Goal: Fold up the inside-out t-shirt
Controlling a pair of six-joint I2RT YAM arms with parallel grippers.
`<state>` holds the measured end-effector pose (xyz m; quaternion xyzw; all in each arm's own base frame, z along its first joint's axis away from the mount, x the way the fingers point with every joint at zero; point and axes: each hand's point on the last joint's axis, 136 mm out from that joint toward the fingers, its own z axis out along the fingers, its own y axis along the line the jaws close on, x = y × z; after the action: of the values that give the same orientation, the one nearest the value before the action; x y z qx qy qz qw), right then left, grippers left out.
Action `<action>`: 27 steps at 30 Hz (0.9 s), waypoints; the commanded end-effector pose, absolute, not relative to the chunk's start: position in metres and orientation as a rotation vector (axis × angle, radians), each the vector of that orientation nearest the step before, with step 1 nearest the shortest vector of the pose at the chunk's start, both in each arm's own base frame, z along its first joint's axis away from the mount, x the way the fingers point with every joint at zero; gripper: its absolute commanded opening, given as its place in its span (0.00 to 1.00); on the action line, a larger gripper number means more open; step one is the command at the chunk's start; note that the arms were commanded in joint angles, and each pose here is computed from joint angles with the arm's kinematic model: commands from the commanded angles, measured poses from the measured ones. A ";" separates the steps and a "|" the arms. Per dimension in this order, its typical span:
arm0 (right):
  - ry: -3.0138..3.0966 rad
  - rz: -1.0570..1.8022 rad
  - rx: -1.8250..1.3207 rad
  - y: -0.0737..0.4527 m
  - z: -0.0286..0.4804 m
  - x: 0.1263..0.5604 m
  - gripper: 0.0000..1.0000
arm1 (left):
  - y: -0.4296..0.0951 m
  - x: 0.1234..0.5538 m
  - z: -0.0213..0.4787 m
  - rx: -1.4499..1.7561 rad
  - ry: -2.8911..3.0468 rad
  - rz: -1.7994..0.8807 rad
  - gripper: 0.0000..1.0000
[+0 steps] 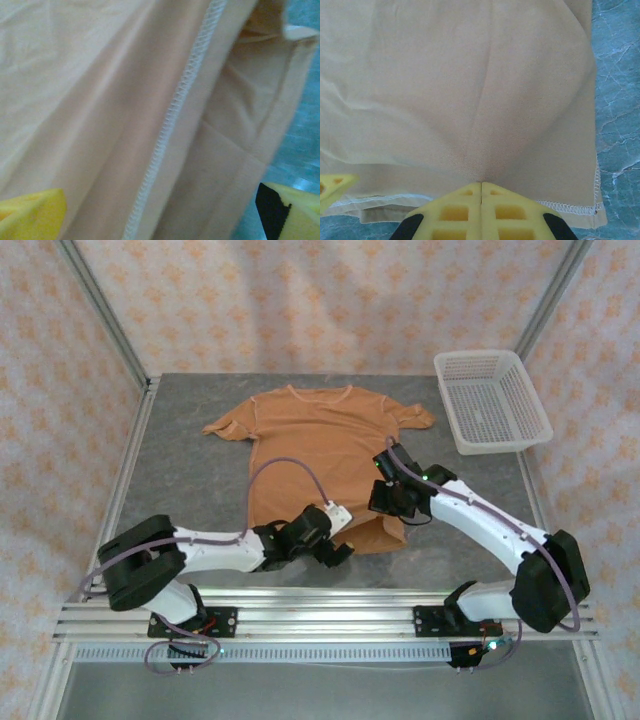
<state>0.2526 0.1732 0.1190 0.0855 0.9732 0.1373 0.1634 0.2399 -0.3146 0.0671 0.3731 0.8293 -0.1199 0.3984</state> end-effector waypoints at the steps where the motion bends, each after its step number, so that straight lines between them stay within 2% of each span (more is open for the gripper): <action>1: 2.734 0.433 0.270 0.171 0.140 0.255 0.00 | -0.317 0.275 0.088 0.839 2.007 -0.127 0.99; 3: 2.729 0.431 0.272 0.168 0.143 0.253 0.00 | -0.311 0.287 0.085 0.823 2.011 -0.017 0.97; 5: 2.717 0.415 0.279 0.161 0.149 0.252 0.00 | -0.302 0.295 0.083 0.825 2.029 0.085 0.90; 13: 2.628 0.337 0.364 0.111 0.184 0.248 0.00 | -0.251 0.312 0.087 0.670 2.151 0.134 0.68; 17: 2.597 0.333 0.401 0.094 0.198 0.250 0.00 | -0.225 0.313 0.091 0.584 2.191 0.181 0.63; 19: 2.590 0.333 0.422 0.087 0.201 0.252 0.00 | -0.213 0.313 0.093 0.539 2.209 0.197 0.56; 22: 2.577 0.340 0.443 0.081 0.204 0.256 0.00 | -0.199 0.313 0.092 0.484 2.241 0.203 0.38; 23: 2.574 0.344 0.454 0.079 0.204 0.257 0.00 | -0.197 0.313 0.092 0.480 2.254 0.196 0.28; 24: 2.571 0.352 0.460 0.078 0.204 0.259 0.00 | -0.197 0.313 0.092 0.477 2.265 0.185 0.09; 25: 2.569 0.357 0.464 0.078 0.203 0.260 0.00 | -0.197 0.313 0.094 0.466 2.271 0.180 0.00; 27: 2.567 0.364 0.471 0.078 0.201 0.264 0.00 | -0.203 0.310 0.095 0.474 2.302 0.137 0.00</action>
<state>0.2623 0.0807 0.1973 0.1793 0.9421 0.1376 0.2479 0.3190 -0.2126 0.0988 0.1955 0.8872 0.0486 0.4152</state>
